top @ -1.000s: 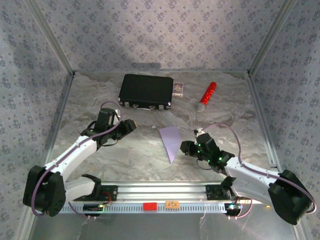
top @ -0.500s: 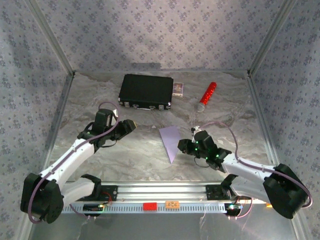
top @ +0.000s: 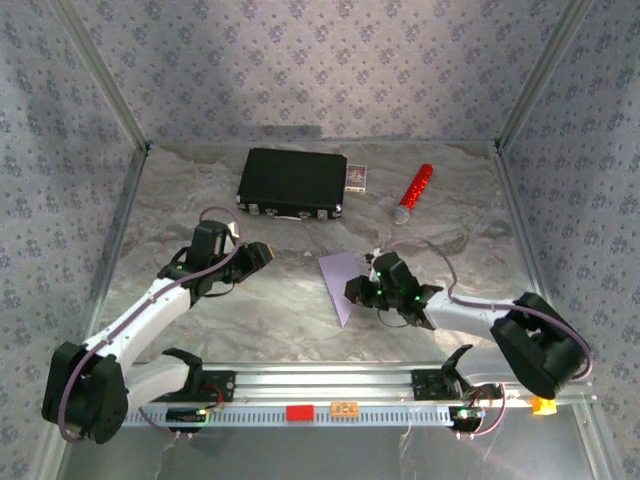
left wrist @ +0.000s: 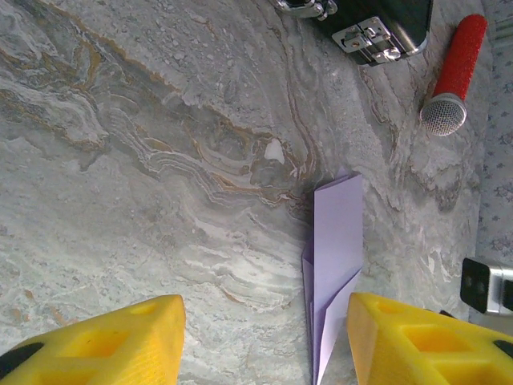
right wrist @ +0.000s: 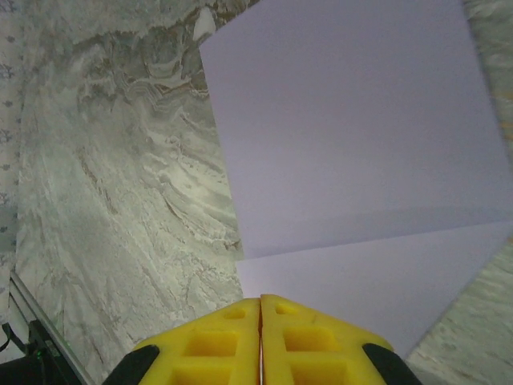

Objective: Fold a paper plane with a square sheet of paper (pick it up from the middle)
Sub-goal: Rotate the paper at the center of the table.

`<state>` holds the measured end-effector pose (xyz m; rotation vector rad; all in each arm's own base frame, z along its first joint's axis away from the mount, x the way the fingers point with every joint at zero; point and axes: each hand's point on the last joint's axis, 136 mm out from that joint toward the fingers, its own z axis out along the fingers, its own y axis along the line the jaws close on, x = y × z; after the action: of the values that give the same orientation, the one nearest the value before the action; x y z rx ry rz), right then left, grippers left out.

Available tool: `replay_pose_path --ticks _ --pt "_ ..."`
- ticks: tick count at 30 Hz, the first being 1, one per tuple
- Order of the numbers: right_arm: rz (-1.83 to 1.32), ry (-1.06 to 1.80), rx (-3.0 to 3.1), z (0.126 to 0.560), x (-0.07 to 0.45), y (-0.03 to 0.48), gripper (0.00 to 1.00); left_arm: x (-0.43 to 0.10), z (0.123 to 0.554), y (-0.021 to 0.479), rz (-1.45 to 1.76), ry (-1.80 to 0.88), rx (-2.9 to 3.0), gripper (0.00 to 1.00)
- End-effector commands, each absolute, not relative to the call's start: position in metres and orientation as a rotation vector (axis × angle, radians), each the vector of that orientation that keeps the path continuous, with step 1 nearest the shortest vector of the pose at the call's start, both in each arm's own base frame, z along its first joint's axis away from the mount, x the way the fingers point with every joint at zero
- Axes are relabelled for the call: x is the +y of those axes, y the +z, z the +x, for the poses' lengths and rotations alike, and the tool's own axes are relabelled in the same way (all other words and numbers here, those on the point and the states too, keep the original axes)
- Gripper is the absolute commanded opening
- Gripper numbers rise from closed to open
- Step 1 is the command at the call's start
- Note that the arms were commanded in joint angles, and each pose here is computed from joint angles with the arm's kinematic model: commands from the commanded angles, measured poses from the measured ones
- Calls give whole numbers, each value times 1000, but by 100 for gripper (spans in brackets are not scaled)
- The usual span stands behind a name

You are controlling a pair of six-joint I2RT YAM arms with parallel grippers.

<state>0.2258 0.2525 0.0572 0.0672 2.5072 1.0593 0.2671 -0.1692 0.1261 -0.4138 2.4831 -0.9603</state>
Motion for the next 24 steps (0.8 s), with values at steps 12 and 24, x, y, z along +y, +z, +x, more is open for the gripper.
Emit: replay_pose_path --ticks 12,24 --pt "405 888 2697 222 243 0 9 -164 264 129 -420 -967 2440 53" --pt "724 922 2519 220 263 8 10 -142 266 125 -557 -850 2405 53"
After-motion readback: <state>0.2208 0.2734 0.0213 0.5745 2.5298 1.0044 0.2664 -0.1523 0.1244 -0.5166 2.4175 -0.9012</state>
